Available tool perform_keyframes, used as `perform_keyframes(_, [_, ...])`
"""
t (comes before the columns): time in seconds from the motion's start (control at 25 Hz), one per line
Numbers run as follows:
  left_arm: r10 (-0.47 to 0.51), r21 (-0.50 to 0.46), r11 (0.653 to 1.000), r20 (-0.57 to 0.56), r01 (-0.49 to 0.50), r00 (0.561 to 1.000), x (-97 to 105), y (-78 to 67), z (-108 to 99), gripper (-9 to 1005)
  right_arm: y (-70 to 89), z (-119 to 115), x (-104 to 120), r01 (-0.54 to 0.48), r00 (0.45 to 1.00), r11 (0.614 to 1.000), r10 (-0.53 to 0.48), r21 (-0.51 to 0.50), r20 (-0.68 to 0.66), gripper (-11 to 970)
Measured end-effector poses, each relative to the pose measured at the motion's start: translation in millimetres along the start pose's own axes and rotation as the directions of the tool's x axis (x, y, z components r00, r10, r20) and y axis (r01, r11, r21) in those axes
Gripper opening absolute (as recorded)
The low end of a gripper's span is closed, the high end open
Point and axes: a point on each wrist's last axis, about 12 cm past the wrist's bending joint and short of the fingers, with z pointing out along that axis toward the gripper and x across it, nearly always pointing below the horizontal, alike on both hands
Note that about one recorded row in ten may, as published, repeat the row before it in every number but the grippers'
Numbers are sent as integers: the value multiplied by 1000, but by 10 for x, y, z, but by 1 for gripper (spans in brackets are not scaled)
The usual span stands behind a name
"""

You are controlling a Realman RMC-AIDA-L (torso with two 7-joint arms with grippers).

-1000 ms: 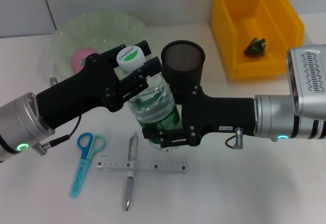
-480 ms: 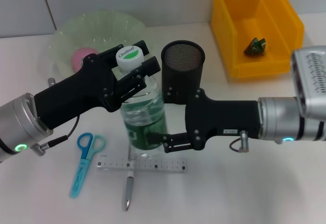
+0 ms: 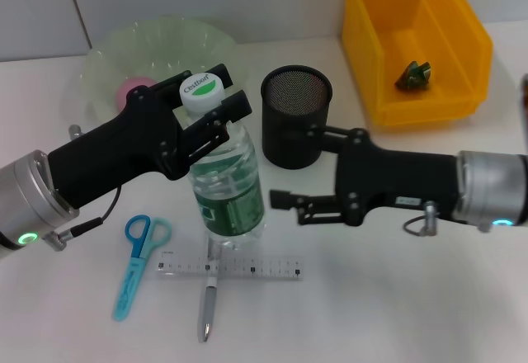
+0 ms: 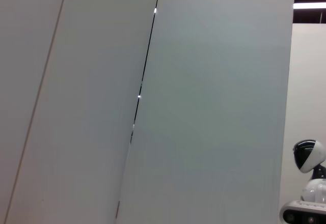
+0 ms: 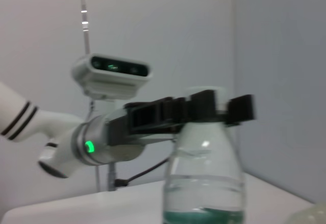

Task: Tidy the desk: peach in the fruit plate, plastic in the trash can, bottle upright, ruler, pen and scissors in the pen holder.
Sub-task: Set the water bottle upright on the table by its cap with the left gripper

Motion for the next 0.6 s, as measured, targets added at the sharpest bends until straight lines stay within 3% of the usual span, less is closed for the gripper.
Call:
perform_keyframes(0.24, [46, -29, 999, 5, -46, 999, -34, 47, -28, 492, 15, -290, 13, -7, 1000, 996, 6, 92, 16, 825])
perform_keyframes(0.6, [177, -194, 964, -49, -183, 983, -12, 205, -170, 503, 169, -658, 166, -9, 1000, 980, 11, 201, -5, 825])
